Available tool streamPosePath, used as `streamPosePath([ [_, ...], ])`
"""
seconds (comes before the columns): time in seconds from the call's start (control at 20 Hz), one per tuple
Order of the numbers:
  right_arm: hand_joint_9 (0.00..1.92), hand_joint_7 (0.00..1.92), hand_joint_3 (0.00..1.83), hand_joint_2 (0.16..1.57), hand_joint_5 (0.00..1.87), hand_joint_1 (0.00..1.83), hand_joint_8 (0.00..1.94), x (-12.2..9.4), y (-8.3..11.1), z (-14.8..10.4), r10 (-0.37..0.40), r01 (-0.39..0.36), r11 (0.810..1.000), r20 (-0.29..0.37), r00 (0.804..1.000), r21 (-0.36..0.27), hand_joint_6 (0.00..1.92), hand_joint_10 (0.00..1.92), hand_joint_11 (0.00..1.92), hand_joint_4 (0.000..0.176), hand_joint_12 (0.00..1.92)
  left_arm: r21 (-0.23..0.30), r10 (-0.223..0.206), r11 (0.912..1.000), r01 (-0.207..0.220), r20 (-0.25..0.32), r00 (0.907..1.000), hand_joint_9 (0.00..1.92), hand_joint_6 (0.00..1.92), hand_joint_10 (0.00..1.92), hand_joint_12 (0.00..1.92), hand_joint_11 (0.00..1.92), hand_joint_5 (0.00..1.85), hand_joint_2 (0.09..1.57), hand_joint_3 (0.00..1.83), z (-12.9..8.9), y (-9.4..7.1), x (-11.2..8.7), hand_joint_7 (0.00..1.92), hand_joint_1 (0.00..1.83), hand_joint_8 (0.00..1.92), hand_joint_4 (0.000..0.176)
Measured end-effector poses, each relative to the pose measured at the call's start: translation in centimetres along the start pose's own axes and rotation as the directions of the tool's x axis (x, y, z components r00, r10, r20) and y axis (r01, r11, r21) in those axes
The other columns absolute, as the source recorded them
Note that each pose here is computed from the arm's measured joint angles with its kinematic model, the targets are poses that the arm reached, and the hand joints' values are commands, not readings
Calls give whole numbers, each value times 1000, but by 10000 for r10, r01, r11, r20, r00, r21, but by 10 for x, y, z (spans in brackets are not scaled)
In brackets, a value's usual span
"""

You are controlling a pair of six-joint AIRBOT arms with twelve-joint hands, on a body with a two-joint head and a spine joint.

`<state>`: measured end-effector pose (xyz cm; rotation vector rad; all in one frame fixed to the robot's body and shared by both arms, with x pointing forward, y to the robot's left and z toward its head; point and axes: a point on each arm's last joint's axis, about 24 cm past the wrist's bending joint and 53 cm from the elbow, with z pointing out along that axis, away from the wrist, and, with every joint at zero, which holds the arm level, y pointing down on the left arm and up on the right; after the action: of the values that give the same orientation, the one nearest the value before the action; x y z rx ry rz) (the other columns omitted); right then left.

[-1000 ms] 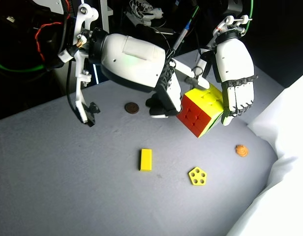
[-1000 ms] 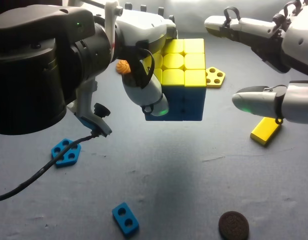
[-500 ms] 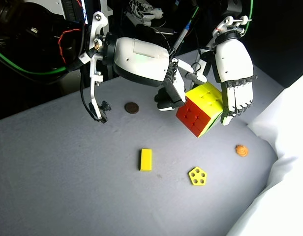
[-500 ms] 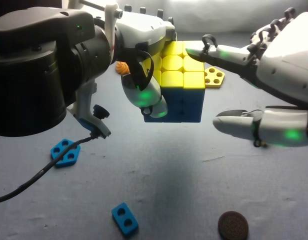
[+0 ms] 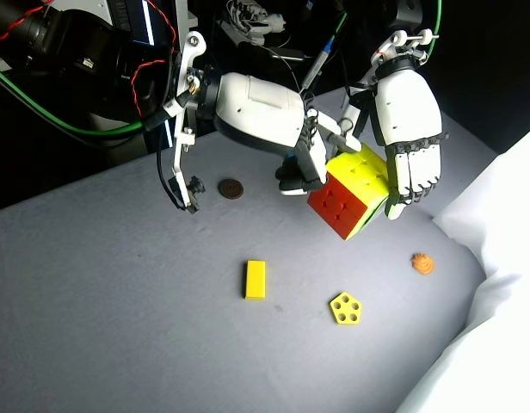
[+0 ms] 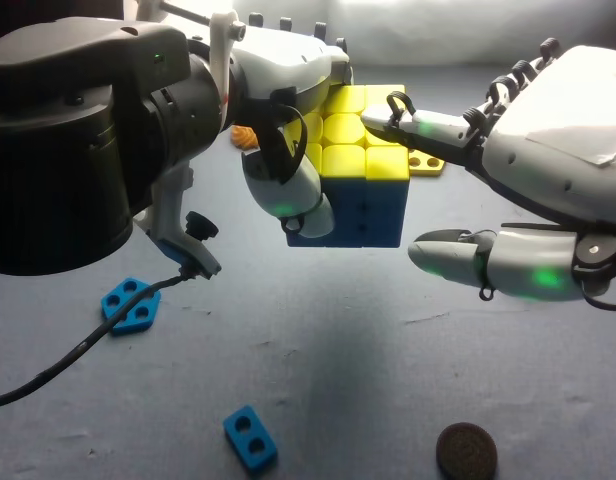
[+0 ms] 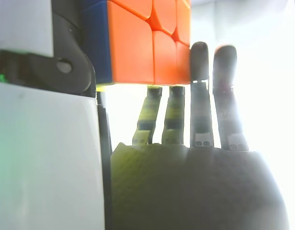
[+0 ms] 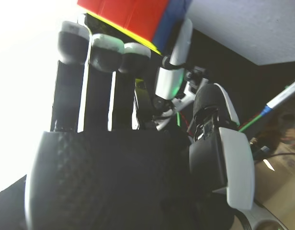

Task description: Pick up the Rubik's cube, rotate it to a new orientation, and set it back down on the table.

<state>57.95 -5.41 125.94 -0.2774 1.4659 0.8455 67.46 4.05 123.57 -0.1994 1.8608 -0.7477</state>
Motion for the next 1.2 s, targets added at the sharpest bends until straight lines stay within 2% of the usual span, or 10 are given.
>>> streamPosePath([
  [0.5, 973, 825, 0, 1247, 173, 110, 1915, 9, 0, 0, -40, 42, 10000, -252, 9997, 88, 4, 1921, 834, 0, 1921, 1, 3, 10000, -3, 2, 10000, 309, 1079, 1480, 1668, 229, 394, 1106, 0, 0, 0, 0, 289, 1279, 1441, 0],
  [0.7, 979, 867, 3, 1253, 194, 76, 1874, 16, 0, -2, -212, 219, 9996, -413, 9989, 152, 9, 1921, 815, 0, 1921, 0, 0, 10000, 0, 7, 10000, 306, 1170, 1521, 1707, 228, 369, 1100, 0, 0, 0, 0, 283, 1271, 1480, 0],
  [0.75, 970, 862, 2, 1252, 194, 85, 1875, 19, -2, -3, -189, 203, 9994, -515, 9985, 267, 8, 1921, 813, 0, 1921, -17, 3, 10000, -3, 16, 10000, 298, 1226, 1549, 1736, 225, 331, 1254, 10, 0, 1, -1, 534, 1275, 1574, 0],
  [0.8, 957, 842, 1, 1251, 197, 96, 1865, 21, -3, -4, -159, 176, 9994, -561, 9983, 305, 9, 1921, 807, 0, 1921, -18, 0, 10000, 0, 14, 10000, 288, 1237, 1546, 1729, 217, 309, 1184, 0, 0, 1, -1, 316, 1249, 1516, 0],
  [0.85, 971, 840, 1, 1251, 196, 97, 1858, 20, -3, -4, -175, 191, 9994, -544, 9984, 296, 8, 1921, 824, 0, 1921, -29, -16, 10000, 16, 16, 10000, 297, 1271, 1560, 1745, 221, 299, 1273, 1, 1, 1, -1, 542, 1272, 1581, 0],
  [0.9, 960, 836, 1, 1251, 202, 100, 1842, 20, -2, -4, -168, 184, 9994, -528, 9985, 296, 9, 1921, 804, 0, 1921, -29, -15, 10000, 15, 14, 10000, 284, 1200, 1566, 1754, 211, 324, 1175, 0, 1, 1, -1, 325, 1245, 1518, 0],
  [0.95, 960, 836, 4, 1259, 194, 82, 1836, 20, -3, -4, -153, 170, 9994, -541, 9984, 308, 5, 1921, 809, 0, 1921, -27, -11, 10000, 11, 12, 10000, 285, 1170, 1557, 1747, 215, 336, 1145, 0, 1, 1, -1, 278, 1255, 1498, 0],
  [1.05, 958, 837, 1, 1255, 206, 82, 1873, 23, -3, -4, -101, 122, 9994, -629, 9980, 330, 9, 1921, 807, 0, 1921, -28, -13, 10000, 13, 8, 10000, 292, 1134, 1534, 1737, 205, 360, 1110, 0, 1, 1, -1, 282, 1266, 1473, 0],
  [1.1, 961, 832, 1, 1254, 193, 85, 1871, 24, -3, -4, -99, 122, 9994, -699, 9975, 322, 3, 1921, 812, 0, 1921, -35, -10, 10000, 10, 12, 10000, 299, 1211, 1527, 1717, 212, 318, 1113, 0, 1, 2, -1, 274, 1259, 1492, 0],
  [1.2, 916, 823, 0, 1249, 167, 125, 1834, 30, -4, -6, -110, 139, 9993, -872, 9961, 334, 6, 1921, 734, 0, 1921, -46, -5, 10000, 5, -13, 10000, 280, 1215, 1534, 1752, 186, 328, 1131, 2, 1, 2, 0, 269, 1257, 1484, 0],
])
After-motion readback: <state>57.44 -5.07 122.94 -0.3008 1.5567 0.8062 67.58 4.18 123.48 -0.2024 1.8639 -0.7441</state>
